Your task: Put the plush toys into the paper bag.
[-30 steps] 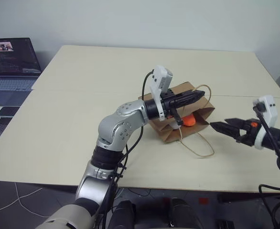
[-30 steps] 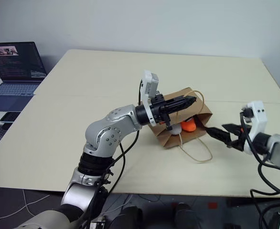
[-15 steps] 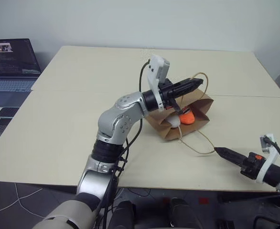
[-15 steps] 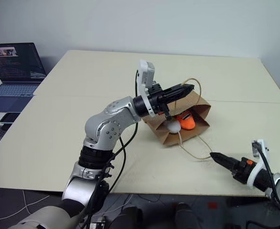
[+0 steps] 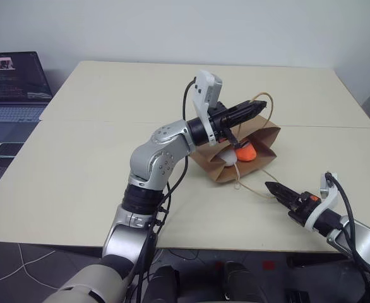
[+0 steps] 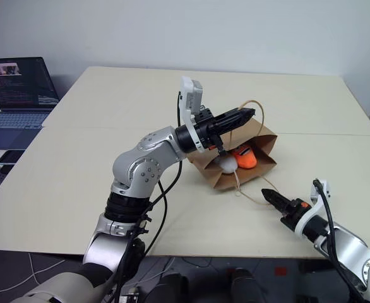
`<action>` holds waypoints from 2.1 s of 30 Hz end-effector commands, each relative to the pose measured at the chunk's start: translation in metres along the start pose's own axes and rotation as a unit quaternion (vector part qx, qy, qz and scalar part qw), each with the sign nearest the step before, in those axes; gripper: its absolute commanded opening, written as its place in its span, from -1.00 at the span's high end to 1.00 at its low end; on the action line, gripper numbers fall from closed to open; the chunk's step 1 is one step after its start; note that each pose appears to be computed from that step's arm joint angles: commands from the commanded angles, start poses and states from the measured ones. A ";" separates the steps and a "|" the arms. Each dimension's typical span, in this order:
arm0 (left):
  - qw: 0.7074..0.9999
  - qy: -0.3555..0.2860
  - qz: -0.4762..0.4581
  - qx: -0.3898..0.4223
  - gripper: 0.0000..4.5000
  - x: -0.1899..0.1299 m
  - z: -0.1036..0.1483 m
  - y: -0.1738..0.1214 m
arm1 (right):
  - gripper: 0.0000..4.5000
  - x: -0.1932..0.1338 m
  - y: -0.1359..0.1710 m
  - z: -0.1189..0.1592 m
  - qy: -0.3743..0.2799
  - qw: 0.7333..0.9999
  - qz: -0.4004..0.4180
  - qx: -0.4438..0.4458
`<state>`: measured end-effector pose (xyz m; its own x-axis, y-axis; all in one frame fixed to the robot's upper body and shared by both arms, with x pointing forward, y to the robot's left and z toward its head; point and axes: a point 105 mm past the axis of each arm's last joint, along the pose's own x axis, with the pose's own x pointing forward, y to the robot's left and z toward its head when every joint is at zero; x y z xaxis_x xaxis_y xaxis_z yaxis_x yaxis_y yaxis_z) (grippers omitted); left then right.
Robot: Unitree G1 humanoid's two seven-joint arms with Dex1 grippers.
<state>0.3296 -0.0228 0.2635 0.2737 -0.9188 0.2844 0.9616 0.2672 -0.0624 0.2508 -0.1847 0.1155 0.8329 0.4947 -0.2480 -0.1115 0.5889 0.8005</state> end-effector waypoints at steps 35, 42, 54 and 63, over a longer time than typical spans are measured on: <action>0.983 0.102 -0.039 0.148 1.00 -0.018 0.074 0.058 | 0.99 0.019 0.183 0.108 -0.137 0.966 0.204 -0.080; 0.985 0.114 -0.040 0.126 1.00 -0.008 0.060 0.063 | 0.99 0.029 0.171 0.102 -0.123 0.975 0.173 -0.061; 0.983 0.121 -0.042 0.129 0.71 -0.001 0.054 0.066 | 0.45 0.037 0.159 0.110 -0.144 0.977 0.133 -0.087; 0.984 0.102 -0.029 0.143 -0.48 -0.016 0.067 0.067 | -0.99 0.031 0.155 0.117 -0.149 0.961 0.123 -0.197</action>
<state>0.3940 0.0228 0.3028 0.2507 -0.9676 0.0316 0.9490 0.2521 0.1894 0.3293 -0.1543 0.2824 0.8869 0.4541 0.0847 -0.4133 0.6981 0.5847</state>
